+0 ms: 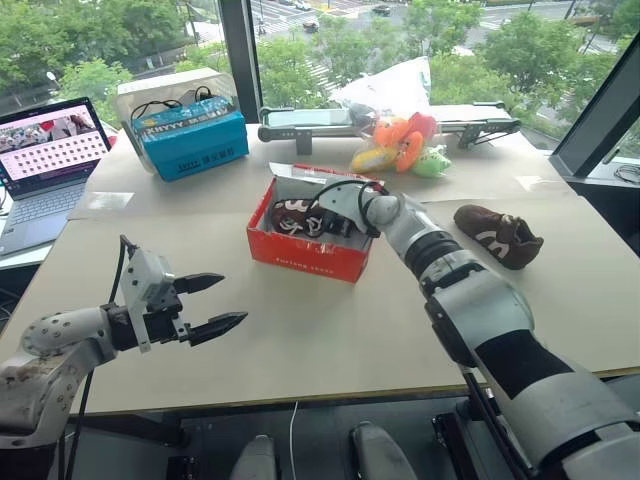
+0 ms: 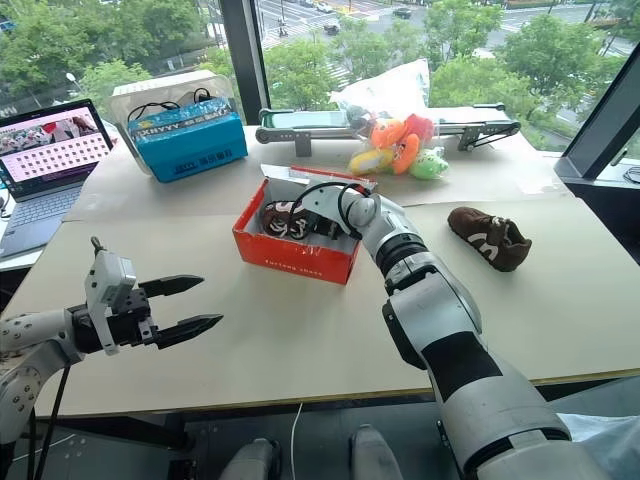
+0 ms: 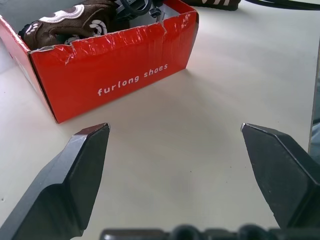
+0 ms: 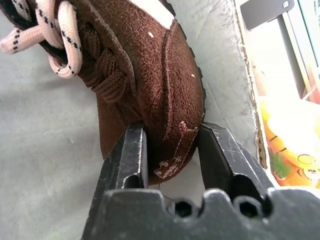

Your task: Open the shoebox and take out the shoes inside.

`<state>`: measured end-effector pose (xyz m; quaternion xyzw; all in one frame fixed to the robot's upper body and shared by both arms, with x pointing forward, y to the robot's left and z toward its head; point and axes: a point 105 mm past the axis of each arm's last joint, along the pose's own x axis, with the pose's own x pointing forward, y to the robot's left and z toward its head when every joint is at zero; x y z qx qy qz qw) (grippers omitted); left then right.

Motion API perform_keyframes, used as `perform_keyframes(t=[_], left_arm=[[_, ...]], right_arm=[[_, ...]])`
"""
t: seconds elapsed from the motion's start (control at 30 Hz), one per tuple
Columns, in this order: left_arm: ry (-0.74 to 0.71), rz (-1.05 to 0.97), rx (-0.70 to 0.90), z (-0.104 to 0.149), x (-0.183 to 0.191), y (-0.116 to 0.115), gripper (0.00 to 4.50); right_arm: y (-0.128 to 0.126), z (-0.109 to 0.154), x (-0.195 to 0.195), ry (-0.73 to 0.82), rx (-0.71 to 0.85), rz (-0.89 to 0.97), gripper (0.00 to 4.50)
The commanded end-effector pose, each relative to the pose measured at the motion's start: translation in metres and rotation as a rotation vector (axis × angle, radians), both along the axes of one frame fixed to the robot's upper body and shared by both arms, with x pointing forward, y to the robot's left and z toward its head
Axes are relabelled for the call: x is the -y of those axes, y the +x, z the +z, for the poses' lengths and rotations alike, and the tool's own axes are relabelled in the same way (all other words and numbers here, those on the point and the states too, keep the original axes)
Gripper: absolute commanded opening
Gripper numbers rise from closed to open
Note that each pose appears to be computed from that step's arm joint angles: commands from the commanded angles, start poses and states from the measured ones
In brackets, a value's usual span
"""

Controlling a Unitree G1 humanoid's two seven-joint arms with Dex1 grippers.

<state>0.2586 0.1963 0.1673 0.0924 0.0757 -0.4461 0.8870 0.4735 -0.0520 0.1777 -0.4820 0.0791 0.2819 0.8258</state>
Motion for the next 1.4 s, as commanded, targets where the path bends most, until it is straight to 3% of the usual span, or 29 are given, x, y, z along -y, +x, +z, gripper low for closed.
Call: perform_keyframes(t=[0.03, 0.23, 0.5, 0.97, 1.17, 1.4], left_arm=[[0.01, -0.014, 0.034, 0.008, 0.002, 0.001, 4.5], [0.004, -0.031, 0.034, 0.005, 0.006, 0.005, 4.5], [-0.019, -0.067, 0.031, 0.002, 0.016, 0.013, 4.5], [-0.023, -0.11, 0.032, -0.001, 0.022, 0.024, 4.5], [-0.026, -0.117, 0.038, 0.0, 0.025, 0.028, 4.5], [-0.026, -0.116, 0.043, 0.0, 0.026, 0.029, 4.5]], right_arm=[[-0.003, -0.02, 0.005, 0.013, -0.07, -0.02, 0.97], [0.0, 0.002, 0.0, 0.05, -0.03, -0.01, 0.94], [-0.005, 0.053, -0.018, 0.091, -0.009, 0.121, 0.94], [-0.013, 0.096, -0.008, 0.263, -0.061, 0.184, 0.94], [-0.021, 0.081, -0.014, 0.176, -0.093, 0.242, 0.94], [-0.034, 0.035, -0.04, -0.034, -0.095, 0.31, 0.94]])
